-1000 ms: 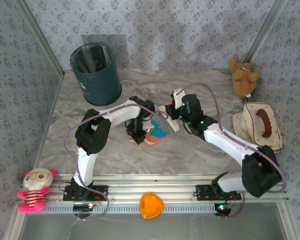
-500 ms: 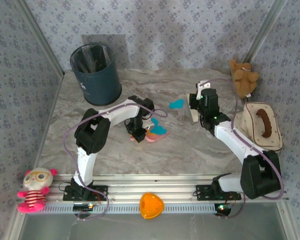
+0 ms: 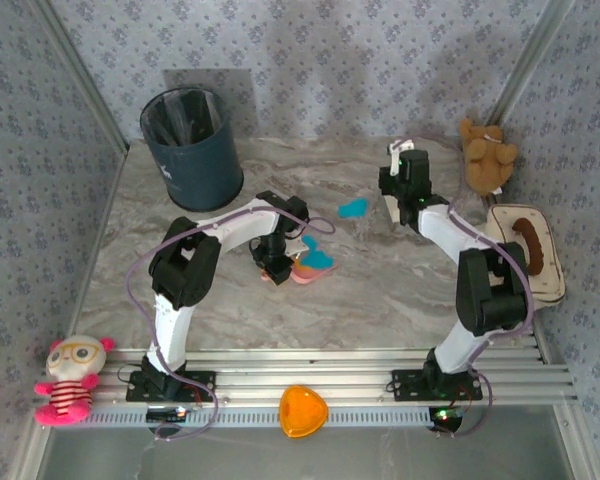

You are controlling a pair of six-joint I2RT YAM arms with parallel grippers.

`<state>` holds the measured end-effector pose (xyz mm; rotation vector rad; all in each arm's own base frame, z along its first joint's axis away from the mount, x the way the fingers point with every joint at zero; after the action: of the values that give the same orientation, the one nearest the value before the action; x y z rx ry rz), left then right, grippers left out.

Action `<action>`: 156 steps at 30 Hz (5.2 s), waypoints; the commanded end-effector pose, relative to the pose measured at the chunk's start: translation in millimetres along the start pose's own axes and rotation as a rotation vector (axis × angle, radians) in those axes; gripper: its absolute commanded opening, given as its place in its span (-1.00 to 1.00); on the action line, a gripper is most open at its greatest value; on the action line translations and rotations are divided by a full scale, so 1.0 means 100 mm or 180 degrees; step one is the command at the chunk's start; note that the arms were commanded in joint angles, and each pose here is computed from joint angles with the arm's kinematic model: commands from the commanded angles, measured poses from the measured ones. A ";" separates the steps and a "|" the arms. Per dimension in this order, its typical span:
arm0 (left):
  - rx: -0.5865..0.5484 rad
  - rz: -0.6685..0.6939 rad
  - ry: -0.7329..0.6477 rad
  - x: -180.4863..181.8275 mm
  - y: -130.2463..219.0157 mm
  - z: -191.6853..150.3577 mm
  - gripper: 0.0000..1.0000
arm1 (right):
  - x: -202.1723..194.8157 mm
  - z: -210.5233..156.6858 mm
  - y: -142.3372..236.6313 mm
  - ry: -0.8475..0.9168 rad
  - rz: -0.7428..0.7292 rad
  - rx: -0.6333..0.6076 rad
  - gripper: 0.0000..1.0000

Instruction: Sweep away the paper scraps from the table

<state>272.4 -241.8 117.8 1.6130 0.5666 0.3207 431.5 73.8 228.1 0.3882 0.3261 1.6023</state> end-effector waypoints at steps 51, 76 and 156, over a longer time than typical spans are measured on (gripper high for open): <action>-0.0037 0.0003 0.0174 0.07 0.00 0.08 -1.00 | 1.06 -0.20 0.94 0.0032 0.0993 -0.0028 -1.00; -0.0077 -0.0018 0.0144 0.03 0.01 0.08 -1.00 | 1.35 -0.48 0.79 0.0402 0.1457 0.0513 -1.00; -0.2819 -0.0217 0.0881 0.64 2.46 -0.35 -1.00 | 0.44 -0.32 1.13 -0.0558 0.0643 0.0036 -1.00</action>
<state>354.5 -195.0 317.6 0.8141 0.5912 0.6325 312.8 108.4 247.0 0.5684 0.1840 1.7390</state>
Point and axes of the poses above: each hand's point on the last joint's axis, 136 mm out from that joint toward the fingers, its own y axis back along the fingers, its own x axis along the line the jaws close on, z = x × y, the point moved 8 cm from there along y, back along the fingers, and after that the axes turned 8 degrees about -y, right-handed, at the moved point
